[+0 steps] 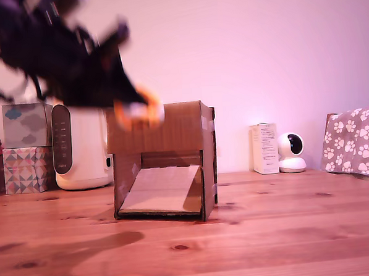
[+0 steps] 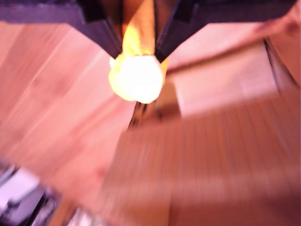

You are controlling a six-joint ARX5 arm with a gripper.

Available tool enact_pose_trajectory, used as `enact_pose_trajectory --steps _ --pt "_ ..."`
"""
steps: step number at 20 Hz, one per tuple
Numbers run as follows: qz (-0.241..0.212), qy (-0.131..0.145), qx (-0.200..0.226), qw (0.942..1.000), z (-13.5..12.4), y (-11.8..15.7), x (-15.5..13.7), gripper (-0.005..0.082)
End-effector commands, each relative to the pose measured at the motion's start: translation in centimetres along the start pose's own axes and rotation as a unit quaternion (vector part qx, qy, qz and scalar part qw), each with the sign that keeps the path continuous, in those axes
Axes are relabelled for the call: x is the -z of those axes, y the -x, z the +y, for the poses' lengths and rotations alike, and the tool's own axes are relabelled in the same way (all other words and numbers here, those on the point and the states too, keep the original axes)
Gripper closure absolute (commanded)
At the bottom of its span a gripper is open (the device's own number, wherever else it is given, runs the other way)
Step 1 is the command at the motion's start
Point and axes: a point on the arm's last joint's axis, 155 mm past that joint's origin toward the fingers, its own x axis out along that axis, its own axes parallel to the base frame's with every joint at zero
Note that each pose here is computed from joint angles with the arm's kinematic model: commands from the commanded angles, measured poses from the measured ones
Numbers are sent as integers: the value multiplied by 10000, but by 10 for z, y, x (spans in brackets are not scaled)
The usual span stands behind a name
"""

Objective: Drop the footbag into the cardboard dice tower

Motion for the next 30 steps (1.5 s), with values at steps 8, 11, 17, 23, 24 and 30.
enact_pose_trajectory --steps 8,11,17,23,24,30 --pt "-1377 -484 -49 9893 -6 15 -83 719" --pt "-1138 -437 -168 9924 3 0 -97 711" --pt "-48 -420 -401 9983 29 -43 -106 711" --pt "763 -391 -390 9956 45 -76 -93 711" --pt "840 -385 -395 9949 47 -81 -89 711" --pt "861 -383 -452 9945 56 -88 -87 494"
